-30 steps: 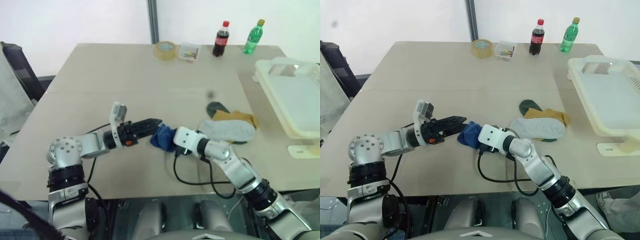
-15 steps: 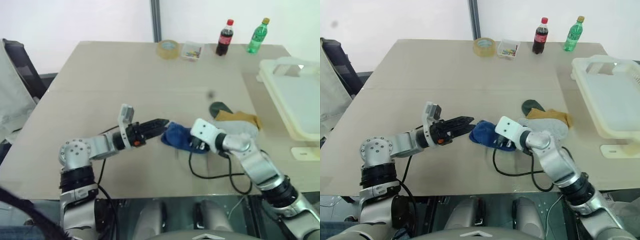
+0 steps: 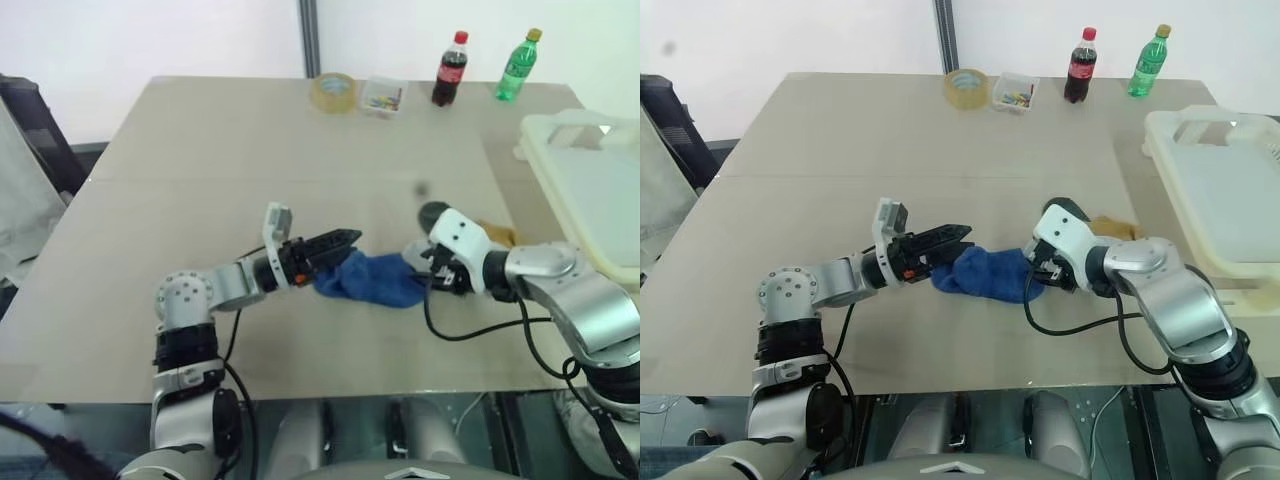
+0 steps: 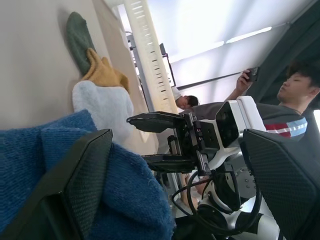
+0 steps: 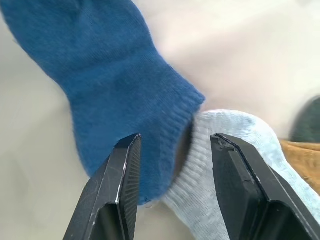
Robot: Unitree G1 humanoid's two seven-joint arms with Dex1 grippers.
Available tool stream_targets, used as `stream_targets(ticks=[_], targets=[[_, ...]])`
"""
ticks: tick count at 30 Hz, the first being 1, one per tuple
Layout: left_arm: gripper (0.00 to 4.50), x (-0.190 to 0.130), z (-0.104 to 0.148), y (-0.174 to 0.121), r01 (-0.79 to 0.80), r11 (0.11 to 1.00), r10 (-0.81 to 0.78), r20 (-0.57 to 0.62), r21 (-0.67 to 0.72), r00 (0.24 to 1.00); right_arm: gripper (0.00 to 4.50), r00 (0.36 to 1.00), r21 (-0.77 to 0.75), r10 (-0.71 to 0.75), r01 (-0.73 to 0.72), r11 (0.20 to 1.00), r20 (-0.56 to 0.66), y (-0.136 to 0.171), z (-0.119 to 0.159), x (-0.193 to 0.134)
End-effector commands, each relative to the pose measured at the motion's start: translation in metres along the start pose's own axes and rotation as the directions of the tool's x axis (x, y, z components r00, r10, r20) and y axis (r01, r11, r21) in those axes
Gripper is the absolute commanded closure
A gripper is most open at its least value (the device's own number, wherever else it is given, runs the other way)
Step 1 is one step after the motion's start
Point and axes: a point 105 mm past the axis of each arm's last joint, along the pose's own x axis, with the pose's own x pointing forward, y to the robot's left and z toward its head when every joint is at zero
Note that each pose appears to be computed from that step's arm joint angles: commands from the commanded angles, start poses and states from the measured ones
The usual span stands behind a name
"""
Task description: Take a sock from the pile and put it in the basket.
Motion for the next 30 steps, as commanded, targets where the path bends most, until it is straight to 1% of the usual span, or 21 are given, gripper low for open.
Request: stream_targets(ticks=[1,7,12,16,20,27,30], targets=[[0.03,-0.017,0.014,0.0,-0.041,0.998,0.039,0.046,0.039,0.998,2.28,0.998,-0.028,0.013,-0.011,1.0,0.06,0.016,0.007,0.017],[0.03,-0.044,0.024,0.007,-0.131,0.989,0.125,0.082,0.065,0.989,2.28,0.994,-0.056,0.009,-0.003,0.998,0.105,0.031,0.01,0.044],[0.03,-0.059,0.011,0.018,-0.208,0.976,0.204,0.057,0.058,0.977,2.28,0.997,-0.071,-0.008,0.013,0.997,0.072,0.029,-0.001,0.053],[0.03,-0.06,0.002,0.026,-0.267,0.96,0.265,0.027,0.08,0.964,2.28,0.998,-0.087,-0.018,0.023,0.996,0.065,0.027,-0.004,0.053],[0.03,-0.059,-0.007,0.027,-0.28,0.955,0.283,-0.012,0.094,0.959,2.28,0.998,-0.085,-0.025,0.031,0.996,0.061,0.027,-0.006,0.054],[0.03,-0.039,-0.018,0.03,-0.223,0.974,0.225,-0.05,0.05,0.973,2.28,0.998,-0.085,-0.02,0.026,0.996,0.067,0.031,-0.004,0.056],[0.03,-0.029,-0.018,0.028,-0.183,0.983,0.184,-0.038,0.024,0.982,2.28,0.997,-0.088,-0.025,0.031,0.996,0.067,0.03,-0.004,0.056]])
